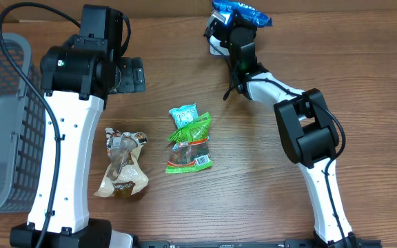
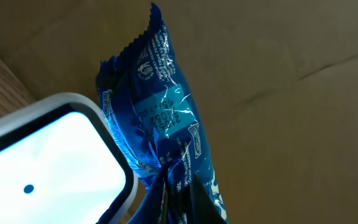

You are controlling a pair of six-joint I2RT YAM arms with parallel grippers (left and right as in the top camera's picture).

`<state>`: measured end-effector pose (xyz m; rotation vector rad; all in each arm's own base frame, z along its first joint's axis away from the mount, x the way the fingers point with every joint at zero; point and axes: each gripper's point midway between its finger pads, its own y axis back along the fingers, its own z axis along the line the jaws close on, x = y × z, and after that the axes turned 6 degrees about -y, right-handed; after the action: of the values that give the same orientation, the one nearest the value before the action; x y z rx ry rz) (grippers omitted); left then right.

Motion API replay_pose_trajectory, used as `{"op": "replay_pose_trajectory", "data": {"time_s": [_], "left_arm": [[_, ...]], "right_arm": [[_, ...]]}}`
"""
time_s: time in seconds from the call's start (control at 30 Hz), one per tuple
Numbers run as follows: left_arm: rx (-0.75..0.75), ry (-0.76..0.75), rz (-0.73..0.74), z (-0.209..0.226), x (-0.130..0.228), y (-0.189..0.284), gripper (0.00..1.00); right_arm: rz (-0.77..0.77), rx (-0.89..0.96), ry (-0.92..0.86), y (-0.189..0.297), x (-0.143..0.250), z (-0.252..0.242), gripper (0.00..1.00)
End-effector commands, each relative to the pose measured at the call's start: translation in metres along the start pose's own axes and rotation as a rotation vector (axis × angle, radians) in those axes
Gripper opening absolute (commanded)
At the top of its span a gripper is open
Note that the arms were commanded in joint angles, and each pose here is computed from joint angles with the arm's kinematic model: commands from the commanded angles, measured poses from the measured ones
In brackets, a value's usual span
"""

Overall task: Scan the item barcode
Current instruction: 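Carry the blue packet right and set it down at the table edge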

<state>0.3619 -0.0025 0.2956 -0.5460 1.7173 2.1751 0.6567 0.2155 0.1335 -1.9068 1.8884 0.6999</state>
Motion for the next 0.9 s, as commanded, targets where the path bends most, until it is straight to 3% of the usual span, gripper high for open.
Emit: {"op": "replay_pose_trajectory", "data": {"time_s": [0.0, 0.33, 0.53, 0.67, 0.87], "left_arm": [[-0.011, -0.001, -0.038, 0.007, -0.004, 0.012, 1.00], [-0.011, -0.001, -0.038, 0.007, -0.004, 0.012, 1.00], [-0.011, -0.001, -0.038, 0.007, -0.004, 0.012, 1.00], [-0.011, -0.001, -0.038, 0.007, -0.004, 0.012, 1.00], [-0.011, -0.001, -0.037, 0.007, -0.004, 0.012, 0.99]], "right_arm": [[-0.061, 0.034, 0.013, 0.008, -0.037, -0.016, 0.04], [0.036, -0.003, -0.183, 0.054, -0.077, -0.108, 0.04], [0.138, -0.141, -0.615, 0.132, -0.097, -0.168, 0.04], [0.281, -0.272, -1.002, 0.184, -0.086, -0.181, 0.04], [0.696, -0.381, -1.098, 0.247, -0.008, -0.160, 0.04]]}}
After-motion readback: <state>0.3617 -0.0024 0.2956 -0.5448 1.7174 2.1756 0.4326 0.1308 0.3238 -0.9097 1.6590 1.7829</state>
